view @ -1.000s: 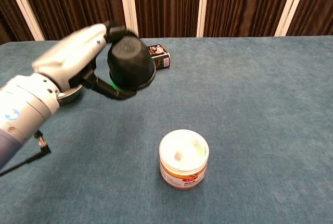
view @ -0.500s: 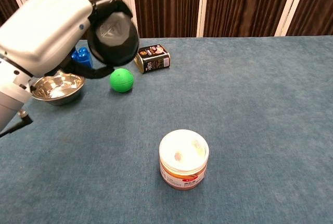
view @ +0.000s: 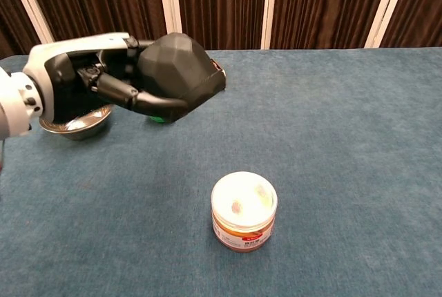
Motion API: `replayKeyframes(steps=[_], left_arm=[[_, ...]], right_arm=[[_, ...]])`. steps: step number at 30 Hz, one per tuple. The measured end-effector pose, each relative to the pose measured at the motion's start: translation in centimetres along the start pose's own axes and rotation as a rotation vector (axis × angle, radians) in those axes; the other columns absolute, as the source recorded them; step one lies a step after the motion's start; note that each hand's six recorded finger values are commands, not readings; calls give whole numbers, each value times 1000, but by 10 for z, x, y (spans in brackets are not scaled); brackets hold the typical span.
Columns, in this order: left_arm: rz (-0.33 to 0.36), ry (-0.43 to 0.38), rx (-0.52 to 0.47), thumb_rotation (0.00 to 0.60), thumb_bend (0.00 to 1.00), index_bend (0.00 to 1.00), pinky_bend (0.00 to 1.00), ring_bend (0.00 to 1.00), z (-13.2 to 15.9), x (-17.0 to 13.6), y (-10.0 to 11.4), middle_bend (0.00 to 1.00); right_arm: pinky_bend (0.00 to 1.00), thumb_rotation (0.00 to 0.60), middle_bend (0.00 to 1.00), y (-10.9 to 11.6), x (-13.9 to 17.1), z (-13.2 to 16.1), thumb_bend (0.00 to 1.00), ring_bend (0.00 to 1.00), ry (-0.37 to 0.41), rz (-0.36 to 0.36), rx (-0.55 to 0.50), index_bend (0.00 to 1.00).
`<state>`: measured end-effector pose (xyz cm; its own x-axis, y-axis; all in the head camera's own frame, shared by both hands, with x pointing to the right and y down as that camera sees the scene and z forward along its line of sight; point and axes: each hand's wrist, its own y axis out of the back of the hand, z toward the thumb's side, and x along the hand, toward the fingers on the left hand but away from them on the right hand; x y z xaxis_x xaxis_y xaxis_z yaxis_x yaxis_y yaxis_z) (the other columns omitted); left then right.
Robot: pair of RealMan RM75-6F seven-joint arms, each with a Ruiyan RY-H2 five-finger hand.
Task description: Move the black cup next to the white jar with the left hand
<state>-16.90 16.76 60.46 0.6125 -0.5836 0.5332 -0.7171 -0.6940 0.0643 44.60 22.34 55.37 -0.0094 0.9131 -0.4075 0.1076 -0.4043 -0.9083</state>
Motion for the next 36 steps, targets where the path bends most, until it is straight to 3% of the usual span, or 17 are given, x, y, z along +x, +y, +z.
replayKeyframes(steps=[4, 6, 9, 12, 15, 18, 22, 25, 28, 30, 32, 36], left_arm=[[-169, 134, -231, 600, 457, 435, 0, 0, -11, -8, -14, 459], [-215, 178, -272, 600, 457, 437, 0, 0, -19, -12, -22, 459], [-241, 203, -273, 600, 457, 439, 0, 0, -29, -15, -27, 460], [-203, 152, -180, 600, 457, 440, 0, 0, -32, -10, -22, 461], [-97, 40, 21, 600, 457, 441, 0, 0, -28, 0, -5, 462], [56, -75, 329, 600, 457, 440, 0, 0, -19, 5, 16, 463], [337, -199, 822, 600, 457, 440, 0, 0, -3, 1, 42, 465], [542, -252, 1100, 600, 457, 441, 0, 0, 5, -9, 52, 470], [661, -253, 1250, 600, 457, 441, 0, 0, 4, -18, 59, 471], [680, -242, 1257, 600, 457, 441, 0, 0, 3, -21, 59, 467], [649, -226, 1192, 600, 457, 442, 0, 0, 1, -19, 55, 464], [485, -181, 917, 600, 457, 443, 0, 0, -5, -9, 38, 461]], right_arm=[[11, 600, 3, -5, -2, 9, 185, 16, 1, -3, 9, 32], [11, 600, 3, -5, -1, 10, 185, 16, 0, -6, 7, 32], [11, 600, 3, -5, -1, 10, 185, 16, 1, -4, 5, 31], [11, 600, 3, -5, -1, 10, 185, 16, 1, -4, 5, 32], [11, 600, 3, -4, -1, 11, 185, 16, 2, -6, 4, 31], [11, 600, 2, -4, -1, 11, 185, 16, 3, -5, 3, 31], [11, 600, 3, -4, 0, 12, 185, 16, 5, -3, 3, 31], [11, 600, 3, -3, 0, 11, 185, 15, 4, -2, 4, 32], [11, 600, 3, -3, 0, 11, 185, 16, 2, -3, 10, 31], [11, 600, 2, -3, 1, 11, 185, 16, 2, -2, 12, 31], [11, 600, 2, -3, 1, 12, 186, 16, 3, 0, 11, 31], [11, 600, 2, -3, 1, 12, 185, 16, 3, -1, 15, 32]])
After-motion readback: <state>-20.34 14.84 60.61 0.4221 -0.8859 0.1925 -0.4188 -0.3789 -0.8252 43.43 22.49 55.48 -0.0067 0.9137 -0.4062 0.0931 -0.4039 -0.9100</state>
